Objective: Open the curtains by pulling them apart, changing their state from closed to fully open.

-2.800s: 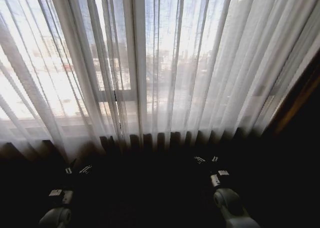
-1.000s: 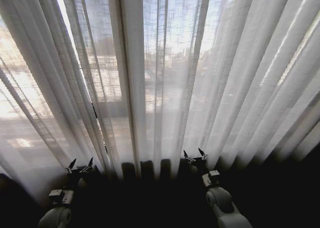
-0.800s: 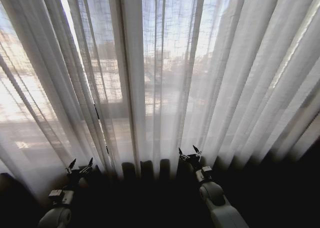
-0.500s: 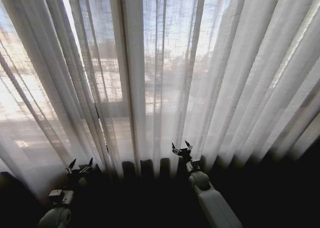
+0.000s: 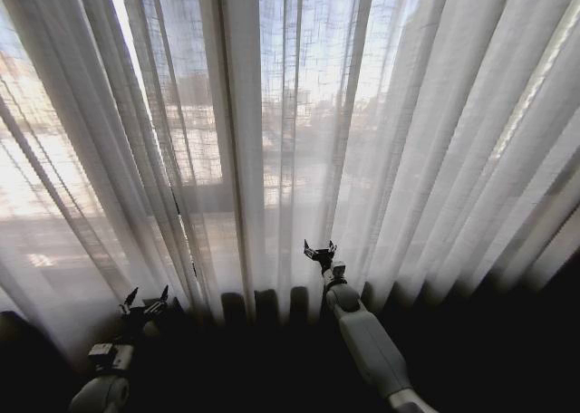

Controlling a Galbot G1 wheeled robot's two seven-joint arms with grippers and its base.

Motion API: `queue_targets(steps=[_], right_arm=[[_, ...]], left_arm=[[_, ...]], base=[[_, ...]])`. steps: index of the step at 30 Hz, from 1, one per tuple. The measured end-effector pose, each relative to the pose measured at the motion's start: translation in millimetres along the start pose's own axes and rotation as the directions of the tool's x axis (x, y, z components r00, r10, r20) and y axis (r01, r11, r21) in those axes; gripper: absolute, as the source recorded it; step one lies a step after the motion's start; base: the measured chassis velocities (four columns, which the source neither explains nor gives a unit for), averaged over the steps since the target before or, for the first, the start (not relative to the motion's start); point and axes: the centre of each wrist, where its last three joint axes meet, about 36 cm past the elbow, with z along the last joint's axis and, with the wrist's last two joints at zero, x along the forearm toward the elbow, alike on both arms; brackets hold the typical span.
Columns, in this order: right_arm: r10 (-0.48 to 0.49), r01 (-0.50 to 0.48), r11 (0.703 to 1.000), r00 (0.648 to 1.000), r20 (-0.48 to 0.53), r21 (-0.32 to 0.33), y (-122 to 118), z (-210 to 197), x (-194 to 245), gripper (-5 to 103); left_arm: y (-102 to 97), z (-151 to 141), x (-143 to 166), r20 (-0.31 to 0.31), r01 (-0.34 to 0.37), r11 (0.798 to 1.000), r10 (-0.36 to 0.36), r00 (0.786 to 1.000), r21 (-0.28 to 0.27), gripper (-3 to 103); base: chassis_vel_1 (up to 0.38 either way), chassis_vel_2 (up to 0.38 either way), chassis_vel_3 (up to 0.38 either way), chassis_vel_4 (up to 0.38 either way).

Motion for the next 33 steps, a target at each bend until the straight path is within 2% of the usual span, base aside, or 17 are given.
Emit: queue_targets(steps=[1,2,5,8,11,12,14,17,20,22,24,33], right_arm=[[-0.001,0.001,1.000,1.000,0.000,0.001,-0.5,0.7,1.1,80],[-0.001,0.001,1.000,1.000,0.000,0.001,-0.5,0.7,1.1,80],[-0.006,0.006,1.000,1.000,0.000,0.001,-1.1,2.7,3.8,63],[-0.007,0.007,1.000,1.000,0.002,0.000,-1.2,3.2,4.6,58],[-0.009,0.009,1.000,1.000,0.005,-0.006,-0.3,3.0,4.8,42],[-0.009,0.009,1.000,1.000,0.005,-0.006,-0.3,3.0,4.8,42],[-0.013,0.013,1.000,1.000,0.008,-0.014,1.3,2.8,5.0,31],[-0.020,0.020,1.000,1.000,0.016,-0.021,2.9,3.3,5.4,25],[-0.036,0.038,0.999,0.998,0.046,-0.027,5.4,4.8,6.2,9],[-0.043,0.044,0.999,0.998,0.050,-0.025,5.6,5.8,7.0,9],[-0.059,0.061,0.998,0.997,0.052,-0.027,5.7,8.1,9.7,1],[-0.100,0.102,0.994,0.994,0.041,-0.039,-8.2,13.7,16.3,0]], left_arm=[[0.0,0.0,0.0,0.000,0.000,1.000,0.000,1.000,0.000,99],[0.0,0.0,0.0,0.000,0.000,1.000,0.000,1.000,0.000,99],[0.0,0.0,0.0,0.000,0.000,1.000,0.000,1.000,0.000,99],[0.0,0.0,0.0,0.000,0.000,1.000,0.000,1.000,0.000,99],[0.0,0.0,0.0,0.000,0.000,1.000,0.000,1.000,0.000,99],[0.0,0.0,0.0,0.000,0.000,1.000,0.000,1.000,0.000,99],[0.0,0.0,0.0,0.000,0.000,1.000,0.000,1.000,0.000,99],[0.0,0.0,0.0,0.000,0.000,1.000,0.000,1.000,0.000,99],[0.0,0.0,0.0,0.000,0.000,1.000,0.000,1.000,0.000,99],[0.0,0.0,0.0,0.000,0.000,1.000,0.000,1.000,0.000,99],[0.0,0.0,0.0,0.000,0.000,1.000,0.000,1.000,0.000,99],[0.0,0.0,0.0,0.000,0.000,1.000,0.000,1.000,0.000,99]], base=[[0.000,0.000,0.000,0.000],[0.000,0.000,0.000,0.000],[0.000,0.000,0.000,0.000],[0.000,0.000,0.000,0.000],[0.000,0.000,0.000,0.000],[0.000,0.000,0.000,0.000],[0.000,0.000,0.000,0.000],[0.000,0.000,0.000,0.000],[0.000,0.000,0.000,0.000],[0.000,0.000,0.000,0.000],[0.000,0.000,0.000,0.000],[0.000,0.000,0.000,0.000]])
